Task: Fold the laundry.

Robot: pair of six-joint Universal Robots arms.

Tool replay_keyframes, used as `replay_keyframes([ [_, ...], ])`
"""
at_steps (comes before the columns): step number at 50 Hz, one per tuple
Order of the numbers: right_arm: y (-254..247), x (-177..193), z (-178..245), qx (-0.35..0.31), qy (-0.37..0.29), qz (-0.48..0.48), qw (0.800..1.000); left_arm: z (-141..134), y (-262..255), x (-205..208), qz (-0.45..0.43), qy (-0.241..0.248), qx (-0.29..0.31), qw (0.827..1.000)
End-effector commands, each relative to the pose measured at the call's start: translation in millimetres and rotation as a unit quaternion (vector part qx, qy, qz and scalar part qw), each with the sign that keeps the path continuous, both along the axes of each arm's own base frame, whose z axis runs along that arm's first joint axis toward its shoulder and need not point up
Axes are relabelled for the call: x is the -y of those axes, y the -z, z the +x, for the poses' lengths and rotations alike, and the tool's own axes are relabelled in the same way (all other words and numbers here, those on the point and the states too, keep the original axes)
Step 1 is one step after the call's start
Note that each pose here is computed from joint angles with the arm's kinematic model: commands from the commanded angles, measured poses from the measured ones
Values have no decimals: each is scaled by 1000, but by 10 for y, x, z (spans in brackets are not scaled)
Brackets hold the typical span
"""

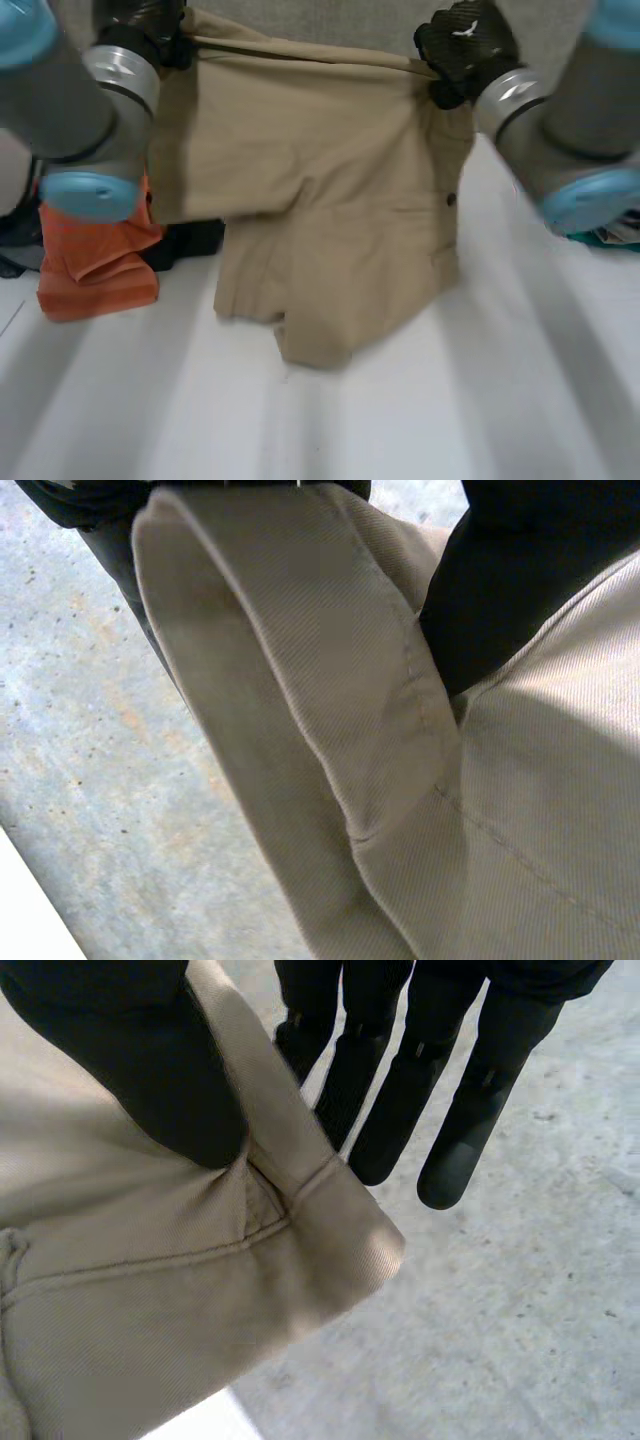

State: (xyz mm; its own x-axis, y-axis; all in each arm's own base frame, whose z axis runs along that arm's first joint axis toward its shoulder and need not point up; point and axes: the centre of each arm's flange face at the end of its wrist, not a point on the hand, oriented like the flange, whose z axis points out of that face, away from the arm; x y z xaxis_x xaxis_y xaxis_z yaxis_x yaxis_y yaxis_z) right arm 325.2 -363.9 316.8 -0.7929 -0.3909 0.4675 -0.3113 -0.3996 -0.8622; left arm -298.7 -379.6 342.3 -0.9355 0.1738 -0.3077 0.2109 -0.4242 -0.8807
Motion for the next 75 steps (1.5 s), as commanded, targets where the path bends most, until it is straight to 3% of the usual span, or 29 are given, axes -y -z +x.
replay_keyframes([
  [1, 533, 350, 375, 54, -32, -103, 993, -86, 360, 520, -20, -17, -12, 1000],
  [9, 418, 224, 157, 47, -27, -27, 998, 127, 313, 160, 81, -45, -15, 996],
  [17, 418, -192, -259, -48, -39, 103, 993, 173, 508, -811, 185, 4, 12, 983],
  [21, 600, -469, -473, -105, -49, 176, 978, 172, 789, -1464, 264, 52, 40, 962],
  [29, 1052, -772, -684, -180, -89, 242, 949, 171, 1267, -2116, 376, 109, 43, 919],
  [36, 1467, -783, -674, -209, -105, 278, 932, 152, 1572, -1982, 415, 80, 28, 906],
  [42, 1738, -592, -595, -200, -104, 255, 940, 121, 1704, -1727, 418, 47, 23, 907],
  [60, 1987, -251, -447, -191, -102, 207, 954, -248, 1935, -1554, 429, 88, 28, 899],
  [75, 1977, -192, -405, -191, -99, 193, 957, -330, 1972, -1277, 421, 66, -8, 905],
])
